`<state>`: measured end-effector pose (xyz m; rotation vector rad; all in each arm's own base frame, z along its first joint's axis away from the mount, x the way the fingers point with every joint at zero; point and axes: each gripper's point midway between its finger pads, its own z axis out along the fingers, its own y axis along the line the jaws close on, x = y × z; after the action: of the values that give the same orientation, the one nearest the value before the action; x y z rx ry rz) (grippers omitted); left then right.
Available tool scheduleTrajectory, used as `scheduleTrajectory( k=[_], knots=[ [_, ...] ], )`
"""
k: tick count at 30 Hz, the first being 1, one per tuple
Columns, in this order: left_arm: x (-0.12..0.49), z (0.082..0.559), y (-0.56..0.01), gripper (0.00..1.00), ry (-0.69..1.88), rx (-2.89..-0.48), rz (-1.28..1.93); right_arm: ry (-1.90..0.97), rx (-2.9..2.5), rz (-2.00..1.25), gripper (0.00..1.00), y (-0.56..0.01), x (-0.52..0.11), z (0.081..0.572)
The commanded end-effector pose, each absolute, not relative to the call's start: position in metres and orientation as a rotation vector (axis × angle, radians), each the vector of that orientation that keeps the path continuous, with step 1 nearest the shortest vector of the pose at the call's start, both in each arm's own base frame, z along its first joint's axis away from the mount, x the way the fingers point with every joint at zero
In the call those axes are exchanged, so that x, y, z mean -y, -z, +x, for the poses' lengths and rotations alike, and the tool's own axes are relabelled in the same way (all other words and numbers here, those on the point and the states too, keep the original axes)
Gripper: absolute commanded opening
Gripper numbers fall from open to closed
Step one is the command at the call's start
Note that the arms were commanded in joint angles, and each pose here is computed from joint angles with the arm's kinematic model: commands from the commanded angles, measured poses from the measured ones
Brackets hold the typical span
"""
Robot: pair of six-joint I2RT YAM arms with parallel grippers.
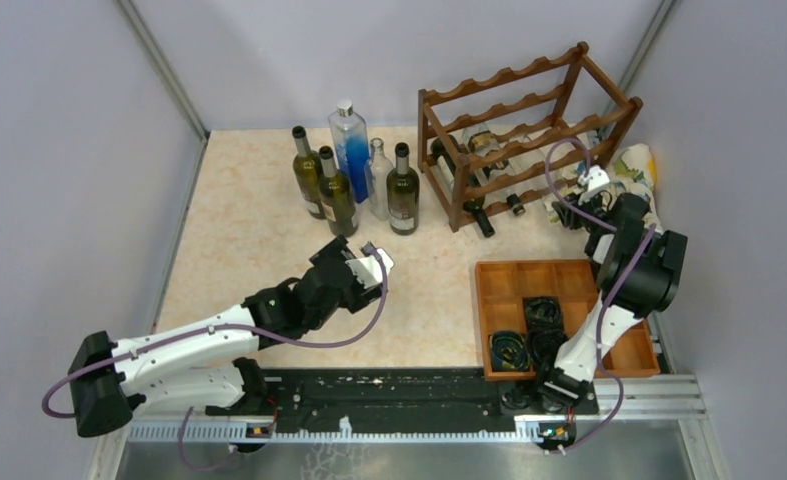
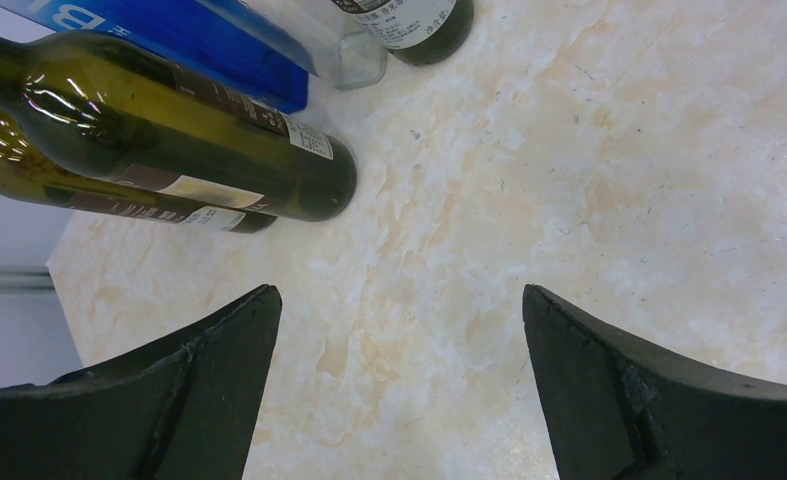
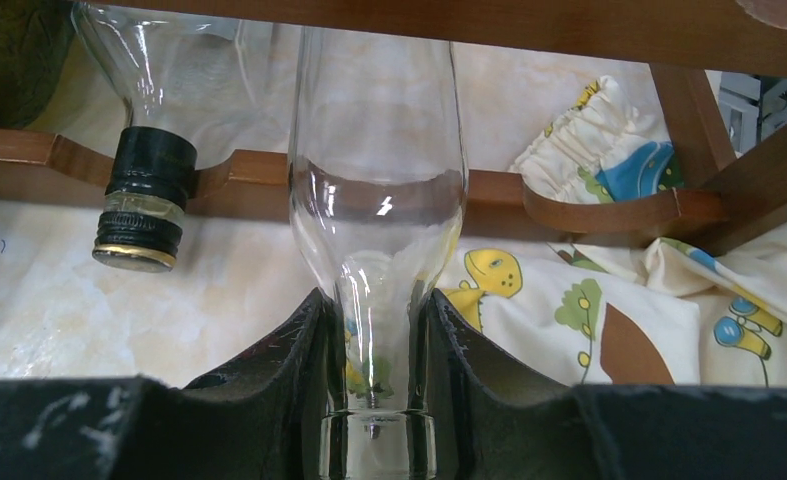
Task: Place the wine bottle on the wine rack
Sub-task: Place the wine bottle in the wine rack.
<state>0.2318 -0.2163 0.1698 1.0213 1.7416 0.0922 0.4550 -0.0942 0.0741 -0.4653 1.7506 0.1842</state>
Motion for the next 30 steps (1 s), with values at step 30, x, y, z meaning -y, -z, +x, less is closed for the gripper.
scheduleTrajectory(
  k=[30],
  knots=[
    [0.212,0.238,-0.153,0.97,-0.174,-1.751,1.057,-0.057,-1.488,-0.525,0.00,-0.123,0.072,0.533]
  ],
)
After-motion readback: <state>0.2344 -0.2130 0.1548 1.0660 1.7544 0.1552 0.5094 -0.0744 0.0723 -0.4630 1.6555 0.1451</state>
